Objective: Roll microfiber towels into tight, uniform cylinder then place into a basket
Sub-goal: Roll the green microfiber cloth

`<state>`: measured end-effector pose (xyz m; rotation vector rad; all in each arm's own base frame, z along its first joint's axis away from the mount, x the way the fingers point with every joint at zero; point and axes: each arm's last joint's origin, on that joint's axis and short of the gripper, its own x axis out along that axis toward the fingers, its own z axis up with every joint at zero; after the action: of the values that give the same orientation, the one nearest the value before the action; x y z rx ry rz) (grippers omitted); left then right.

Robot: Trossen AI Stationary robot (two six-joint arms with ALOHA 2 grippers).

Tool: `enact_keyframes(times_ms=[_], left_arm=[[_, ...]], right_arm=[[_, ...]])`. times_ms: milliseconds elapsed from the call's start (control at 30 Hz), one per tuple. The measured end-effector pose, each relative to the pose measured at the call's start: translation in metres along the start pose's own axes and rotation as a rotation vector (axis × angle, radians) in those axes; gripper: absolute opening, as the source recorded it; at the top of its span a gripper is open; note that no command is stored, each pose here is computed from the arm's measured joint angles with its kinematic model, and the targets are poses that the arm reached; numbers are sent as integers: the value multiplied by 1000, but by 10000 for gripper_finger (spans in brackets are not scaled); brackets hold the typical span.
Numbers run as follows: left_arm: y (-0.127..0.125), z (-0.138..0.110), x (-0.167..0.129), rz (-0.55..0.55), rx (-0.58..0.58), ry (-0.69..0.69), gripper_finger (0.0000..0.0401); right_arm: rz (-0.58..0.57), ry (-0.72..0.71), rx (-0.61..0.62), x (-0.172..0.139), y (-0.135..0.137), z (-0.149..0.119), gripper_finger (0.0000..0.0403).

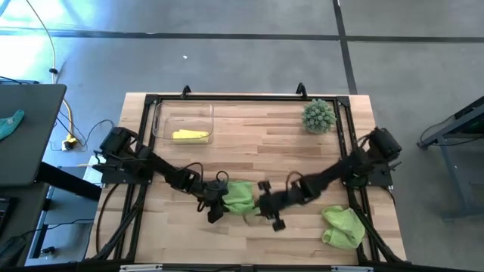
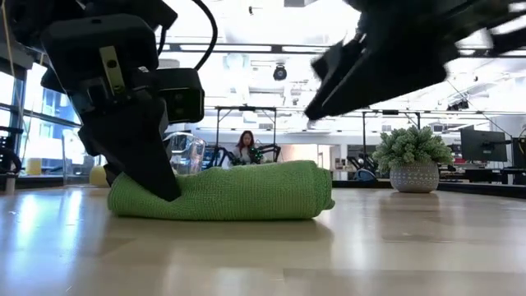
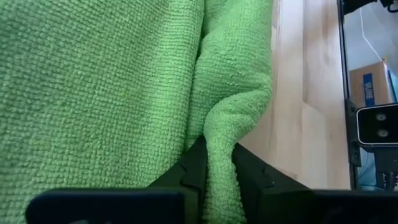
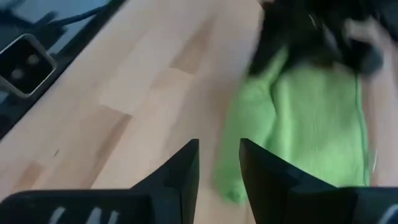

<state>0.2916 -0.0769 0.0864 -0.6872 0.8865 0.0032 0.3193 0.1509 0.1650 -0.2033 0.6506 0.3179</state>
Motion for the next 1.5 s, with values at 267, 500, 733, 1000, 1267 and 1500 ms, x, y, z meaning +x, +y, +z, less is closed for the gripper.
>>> enact_keyframes(times_ms=[267,500,733,1000,1267,1500], left_arm=[[1,2,0,3,-6,-12,39],[1,2,0,1,-20,-14,39],[-1,3,-2,-11,-44,-24,39],[-3,8,-21,33,-31,-16,66],[-5,6,-57,167,116,51,131],[-28,9,-88,118,291,-57,155]], right_arm=[[-160,-23,-140,31,27,-19,108],[-198,-2,-9,43,11,-27,124],[-213,46,25,55,-1,-39,180],[-178,67,231,67,-12,-50,200],[-157,74,404,72,-14,-55,160],[-151,65,551,72,-17,-56,72]])
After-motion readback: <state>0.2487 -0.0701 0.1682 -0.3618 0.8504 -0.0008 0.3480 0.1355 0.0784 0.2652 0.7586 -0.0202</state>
